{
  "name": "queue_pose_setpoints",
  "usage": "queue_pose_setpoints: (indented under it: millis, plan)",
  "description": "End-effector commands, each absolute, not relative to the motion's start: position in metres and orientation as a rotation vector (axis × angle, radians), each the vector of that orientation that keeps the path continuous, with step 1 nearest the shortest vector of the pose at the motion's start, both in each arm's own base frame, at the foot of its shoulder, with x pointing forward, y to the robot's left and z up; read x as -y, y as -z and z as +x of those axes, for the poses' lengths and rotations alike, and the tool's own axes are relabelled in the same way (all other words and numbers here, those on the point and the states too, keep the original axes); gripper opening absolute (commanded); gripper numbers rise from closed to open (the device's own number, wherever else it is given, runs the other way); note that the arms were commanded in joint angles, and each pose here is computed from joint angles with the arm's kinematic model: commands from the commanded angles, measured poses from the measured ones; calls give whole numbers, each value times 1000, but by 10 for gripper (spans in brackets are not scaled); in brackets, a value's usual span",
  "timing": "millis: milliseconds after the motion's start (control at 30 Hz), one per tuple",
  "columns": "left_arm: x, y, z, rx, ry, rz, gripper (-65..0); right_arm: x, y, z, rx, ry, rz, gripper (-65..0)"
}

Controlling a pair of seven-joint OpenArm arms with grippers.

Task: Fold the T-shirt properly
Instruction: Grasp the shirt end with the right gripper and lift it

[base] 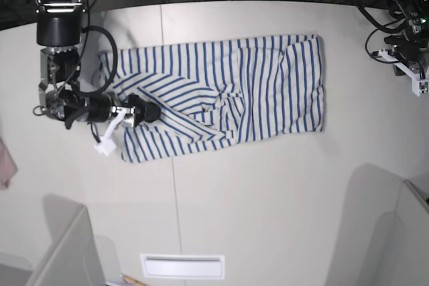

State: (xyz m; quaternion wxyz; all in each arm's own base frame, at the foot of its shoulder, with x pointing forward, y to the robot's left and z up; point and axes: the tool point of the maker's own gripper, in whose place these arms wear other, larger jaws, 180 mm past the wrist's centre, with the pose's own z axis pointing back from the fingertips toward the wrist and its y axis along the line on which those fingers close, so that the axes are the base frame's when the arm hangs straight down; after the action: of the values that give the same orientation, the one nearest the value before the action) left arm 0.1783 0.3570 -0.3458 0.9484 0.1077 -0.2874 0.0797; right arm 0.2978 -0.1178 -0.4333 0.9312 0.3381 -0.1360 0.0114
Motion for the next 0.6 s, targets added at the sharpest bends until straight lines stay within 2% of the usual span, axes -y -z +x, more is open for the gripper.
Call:
queue_pose_setpoints:
  millis: [0, 67, 167, 267, 433, 567]
  plan:
    - [-358, 337, 187, 623, -134, 244, -650, 127, 452, 275, 169, -46, 617, -129]
    - [-350, 339, 195, 644, -95, 246, -650, 124, 452, 276, 175, -42, 622, -141]
    - [-332, 353, 201, 637, -47, 231, -650, 124, 456, 274, 164, -35, 623, -227]
    - [-326, 377, 199, 564, -17, 241, -650, 126, 462, 272, 143, -14, 624, -369]
    - [-325, 390, 201, 506, 29, 278, -650, 127, 461, 281, 194, 2, 621, -641]
    - [-308, 400, 206, 474, 104, 274, -650, 129, 459, 290, 227, 31, 610, -650]
